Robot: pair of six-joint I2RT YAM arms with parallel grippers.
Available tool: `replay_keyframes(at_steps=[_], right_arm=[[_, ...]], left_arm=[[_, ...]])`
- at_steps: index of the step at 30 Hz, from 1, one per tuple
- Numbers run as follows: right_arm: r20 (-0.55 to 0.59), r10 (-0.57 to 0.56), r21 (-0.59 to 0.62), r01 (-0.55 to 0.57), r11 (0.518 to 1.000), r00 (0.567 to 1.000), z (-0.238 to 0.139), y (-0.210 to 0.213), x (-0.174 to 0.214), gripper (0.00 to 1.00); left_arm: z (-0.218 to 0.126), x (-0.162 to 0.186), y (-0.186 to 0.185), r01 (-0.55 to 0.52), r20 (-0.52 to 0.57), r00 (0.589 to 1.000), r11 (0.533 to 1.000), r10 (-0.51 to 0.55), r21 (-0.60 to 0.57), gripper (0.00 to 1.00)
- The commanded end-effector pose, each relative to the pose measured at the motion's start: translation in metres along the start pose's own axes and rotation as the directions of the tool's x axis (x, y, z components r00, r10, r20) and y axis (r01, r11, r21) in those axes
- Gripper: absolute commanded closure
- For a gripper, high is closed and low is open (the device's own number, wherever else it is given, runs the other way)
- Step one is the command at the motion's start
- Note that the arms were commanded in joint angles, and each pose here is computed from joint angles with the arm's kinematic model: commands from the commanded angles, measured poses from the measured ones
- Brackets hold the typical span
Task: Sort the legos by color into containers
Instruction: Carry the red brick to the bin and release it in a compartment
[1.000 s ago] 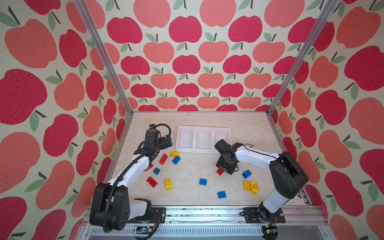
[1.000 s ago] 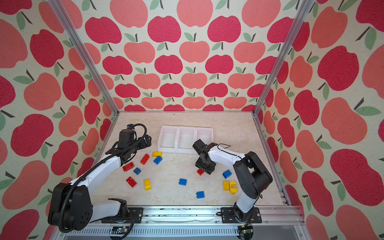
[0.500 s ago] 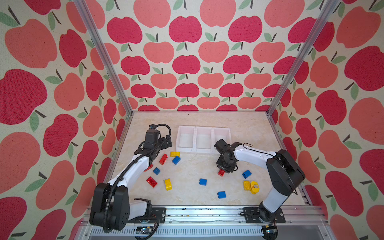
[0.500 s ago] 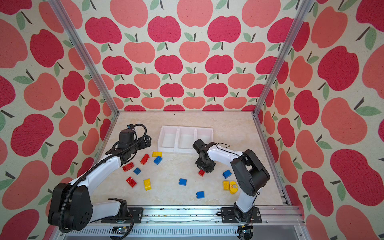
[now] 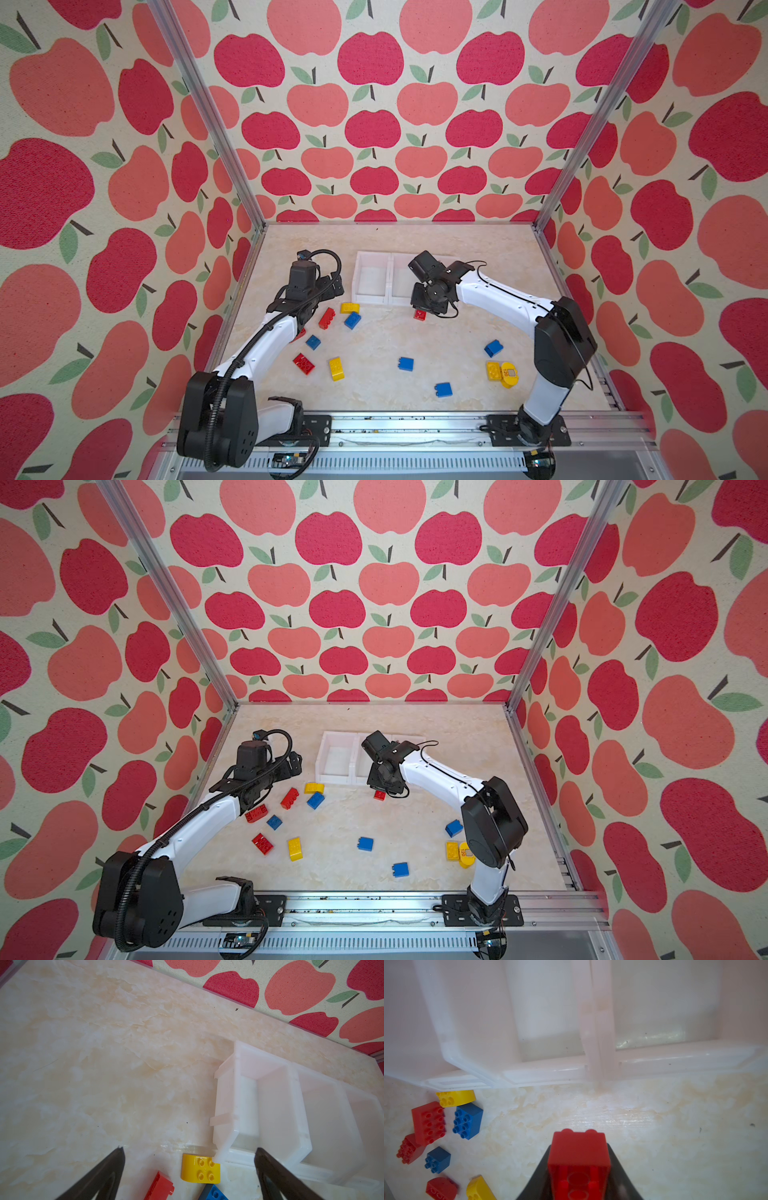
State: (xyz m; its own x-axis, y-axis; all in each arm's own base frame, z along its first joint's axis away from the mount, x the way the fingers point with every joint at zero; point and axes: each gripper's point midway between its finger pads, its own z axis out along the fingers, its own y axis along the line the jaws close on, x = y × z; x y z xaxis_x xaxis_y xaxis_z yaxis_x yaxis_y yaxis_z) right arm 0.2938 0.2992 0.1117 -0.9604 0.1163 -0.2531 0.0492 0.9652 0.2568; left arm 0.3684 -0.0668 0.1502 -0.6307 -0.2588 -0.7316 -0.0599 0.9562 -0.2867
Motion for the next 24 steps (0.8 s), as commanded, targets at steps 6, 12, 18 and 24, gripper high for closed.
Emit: replay_keyframes(at_steps=[6,12,18,24], right_arm=[[0.084,-0.175,0.023,0.174,0.985,0.981,0.008,0.029,-0.055,0.82],[0.117,-0.202,0.009,0.202,0.979,0.972,0.024,0.047,-0.093,0.82],[0.065,-0.196,0.019,0.195,0.981,0.978,0.051,0.048,-0.101,0.81],[0.025,-0.188,0.030,0.187,0.982,0.982,0.068,0.042,-0.097,0.71]], left_arm=[[-0.006,0.008,0.005,0.027,-0.020,0.999,0.999,-0.028,-0.016,0.01],[-0.008,0.010,0.006,0.035,-0.023,0.999,0.999,-0.035,-0.020,0.01],[-0.009,0.012,0.007,0.043,-0.024,0.999,0.999,-0.044,-0.020,0.01],[-0.008,0.013,0.006,0.046,-0.030,0.998,0.999,-0.047,-0.021,0.01]])
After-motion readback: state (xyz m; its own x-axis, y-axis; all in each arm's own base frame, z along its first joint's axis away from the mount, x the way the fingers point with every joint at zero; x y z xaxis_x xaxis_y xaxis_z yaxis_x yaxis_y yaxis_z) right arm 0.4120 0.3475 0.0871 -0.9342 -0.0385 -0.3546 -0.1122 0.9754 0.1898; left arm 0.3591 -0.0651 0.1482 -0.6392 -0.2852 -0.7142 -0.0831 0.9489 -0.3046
